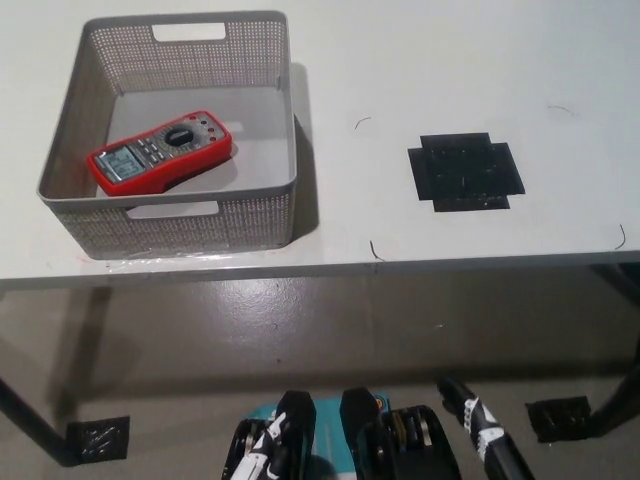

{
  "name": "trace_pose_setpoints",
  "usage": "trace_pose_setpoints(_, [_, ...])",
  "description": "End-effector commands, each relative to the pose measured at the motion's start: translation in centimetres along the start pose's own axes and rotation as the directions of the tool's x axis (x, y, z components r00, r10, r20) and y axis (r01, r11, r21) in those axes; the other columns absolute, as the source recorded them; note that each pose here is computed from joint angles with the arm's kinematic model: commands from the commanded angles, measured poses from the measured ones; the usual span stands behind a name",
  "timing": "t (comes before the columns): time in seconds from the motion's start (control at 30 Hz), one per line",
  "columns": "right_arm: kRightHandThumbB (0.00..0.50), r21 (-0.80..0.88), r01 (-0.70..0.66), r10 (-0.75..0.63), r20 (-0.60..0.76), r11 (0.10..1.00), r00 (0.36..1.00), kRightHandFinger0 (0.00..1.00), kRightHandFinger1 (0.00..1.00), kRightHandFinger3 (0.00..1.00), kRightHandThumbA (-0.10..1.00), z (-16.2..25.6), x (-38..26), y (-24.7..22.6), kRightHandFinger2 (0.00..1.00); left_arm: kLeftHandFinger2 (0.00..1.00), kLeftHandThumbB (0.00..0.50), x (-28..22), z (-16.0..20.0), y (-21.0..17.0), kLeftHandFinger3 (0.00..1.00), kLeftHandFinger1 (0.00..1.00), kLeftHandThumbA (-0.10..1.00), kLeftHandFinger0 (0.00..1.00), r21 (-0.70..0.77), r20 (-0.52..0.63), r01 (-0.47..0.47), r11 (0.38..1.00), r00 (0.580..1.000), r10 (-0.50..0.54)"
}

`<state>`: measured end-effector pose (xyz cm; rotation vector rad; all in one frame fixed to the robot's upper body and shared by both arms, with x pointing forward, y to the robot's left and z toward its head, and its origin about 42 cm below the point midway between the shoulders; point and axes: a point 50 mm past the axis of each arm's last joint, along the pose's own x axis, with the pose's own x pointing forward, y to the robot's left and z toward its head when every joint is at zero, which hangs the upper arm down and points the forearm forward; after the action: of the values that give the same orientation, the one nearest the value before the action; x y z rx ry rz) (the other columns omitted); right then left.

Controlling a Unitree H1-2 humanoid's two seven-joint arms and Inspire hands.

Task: Use the right hand to pick up a multimeter on the right side and put it into a container on the left side

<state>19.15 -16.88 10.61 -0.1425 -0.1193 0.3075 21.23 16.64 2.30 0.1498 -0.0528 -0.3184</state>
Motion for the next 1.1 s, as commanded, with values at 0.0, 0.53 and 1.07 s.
trace_pose_setpoints(0.0, [0.387, 0.009, -0.015, 0.014, 0.150, 1.000, 0.989, 1.00, 1.00, 1.00, 1.00, -2.0, -0.5, 0.4, 1.00, 1.00, 0.435, 1.9, 2.6, 0.8, 1.00, 1.00, 1.00, 1.00, -0.027, 0.139, -0.116, 0.993, 0.983, 0.119])
trace_pose_setpoints(0.53, [0.425, 0.031, -0.078, 0.081, -0.097, 0.996, 0.992, 1.00, 1.00, 1.00, 1.00, -7.8, 3.0, -1.1, 1.00, 1.00, 0.378, 3.2, 0.4, 1.8, 1.00, 1.00, 1.00, 1.00, 0.018, 0.068, -0.154, 0.988, 0.986, 0.152])
trace_pose_setpoints(1.07, [0.421, -0.009, -0.127, 0.125, -0.112, 0.992, 0.986, 1.00, 1.00, 1.00, 1.00, -6.8, 3.8, -2.0, 1.00, 1.00, 0.427, 4.1, 0.8, 1.7, 1.00, 1.00, 1.00, 1.00, 0.025, 0.088, -0.146, 0.989, 0.986, 0.143])
